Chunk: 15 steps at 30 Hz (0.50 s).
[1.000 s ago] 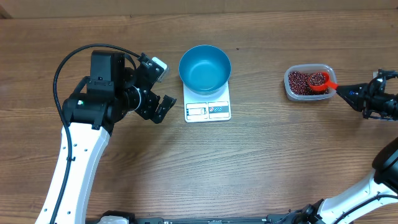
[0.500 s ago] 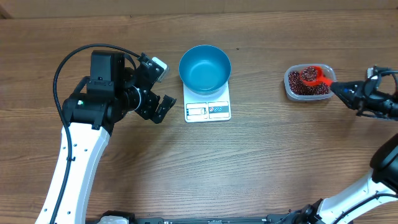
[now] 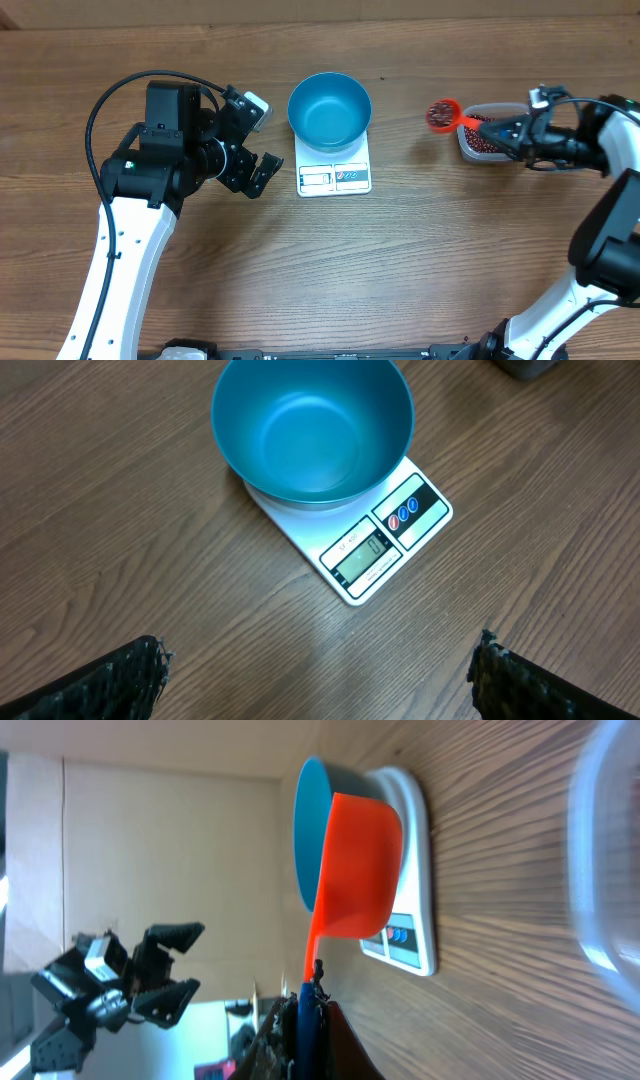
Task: Scoop item into bowl and weigh 150g on scale
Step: 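Lift the filled scoop and carry it left over the teal bowl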
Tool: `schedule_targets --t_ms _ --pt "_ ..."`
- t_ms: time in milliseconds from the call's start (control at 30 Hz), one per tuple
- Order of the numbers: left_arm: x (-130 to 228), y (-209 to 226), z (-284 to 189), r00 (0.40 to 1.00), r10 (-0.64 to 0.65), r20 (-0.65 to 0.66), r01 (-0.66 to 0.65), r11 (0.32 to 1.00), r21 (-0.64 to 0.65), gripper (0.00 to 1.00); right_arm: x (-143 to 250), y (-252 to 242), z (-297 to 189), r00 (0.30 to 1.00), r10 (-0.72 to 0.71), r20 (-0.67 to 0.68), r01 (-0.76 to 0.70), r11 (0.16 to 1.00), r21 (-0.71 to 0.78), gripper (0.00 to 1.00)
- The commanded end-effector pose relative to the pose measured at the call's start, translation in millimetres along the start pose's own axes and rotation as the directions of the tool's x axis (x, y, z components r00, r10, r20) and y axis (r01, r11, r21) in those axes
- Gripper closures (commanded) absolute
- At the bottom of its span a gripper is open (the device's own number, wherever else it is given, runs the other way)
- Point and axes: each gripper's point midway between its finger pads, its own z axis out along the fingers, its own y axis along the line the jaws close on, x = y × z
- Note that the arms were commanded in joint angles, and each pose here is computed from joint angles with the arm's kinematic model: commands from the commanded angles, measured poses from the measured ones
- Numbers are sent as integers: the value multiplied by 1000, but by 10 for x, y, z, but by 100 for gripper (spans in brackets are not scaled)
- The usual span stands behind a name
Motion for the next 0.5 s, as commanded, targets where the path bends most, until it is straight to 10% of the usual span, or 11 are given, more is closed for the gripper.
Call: schedule_targets --t_ms 0,467 --pt "13 17 22 1000 22 -5 -22 1000 1 0 -43 182 150 999 -31 -21 30 999 -44 96" --pt "13 18 22 1000 22 -5 -22 1000 0 1 -76 552 771 982 -104 -156 106 994 8 96"
